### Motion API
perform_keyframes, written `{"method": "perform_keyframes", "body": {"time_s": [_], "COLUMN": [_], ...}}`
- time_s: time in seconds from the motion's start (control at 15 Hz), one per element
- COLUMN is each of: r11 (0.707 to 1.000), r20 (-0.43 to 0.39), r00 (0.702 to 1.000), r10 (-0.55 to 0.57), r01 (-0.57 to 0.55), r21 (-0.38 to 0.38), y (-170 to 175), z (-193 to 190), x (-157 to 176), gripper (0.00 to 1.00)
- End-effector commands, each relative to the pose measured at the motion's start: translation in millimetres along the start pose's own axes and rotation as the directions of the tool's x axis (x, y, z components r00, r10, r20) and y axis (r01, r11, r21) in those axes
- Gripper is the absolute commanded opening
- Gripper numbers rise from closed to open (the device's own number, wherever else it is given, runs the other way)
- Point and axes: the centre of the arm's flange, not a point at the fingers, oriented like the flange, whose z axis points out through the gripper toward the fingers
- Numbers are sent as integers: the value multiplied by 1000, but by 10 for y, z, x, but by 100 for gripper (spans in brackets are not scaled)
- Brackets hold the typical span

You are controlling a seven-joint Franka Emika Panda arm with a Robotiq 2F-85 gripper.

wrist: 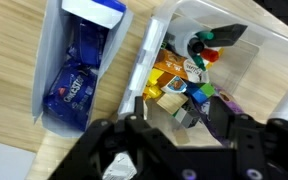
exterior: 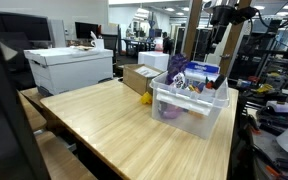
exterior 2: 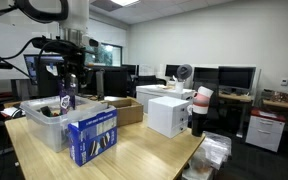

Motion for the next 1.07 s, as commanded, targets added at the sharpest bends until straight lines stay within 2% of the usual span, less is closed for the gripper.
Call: {"method": "perform_keyframes", "body": {"time_s": [0.0, 0.13, 0.27, 0.47, 0.6, 0.67, 0.73, 1.0], "r11": [996, 987, 965, 920, 876, 920, 902, 892], "r20": [-17, -32, -11, 9, 16, 18, 19, 20], "r00": [996, 987, 967, 922, 878, 921, 903, 893], "r10": [-83, -154, -256, -386, -479, -388, -430, -450], "r01": [83, 156, 256, 385, 478, 387, 428, 448], "r21": [37, 47, 60, 69, 61, 58, 60, 61], "y": [-158, -212, -283, -419, -516, -430, -480, -495], "z": [97, 109, 113, 131, 142, 166, 172, 170], "x": [-70, -44, 30, 96, 112, 152, 176, 179], "gripper": [95, 99, 100, 100, 100, 100, 100, 100]}}
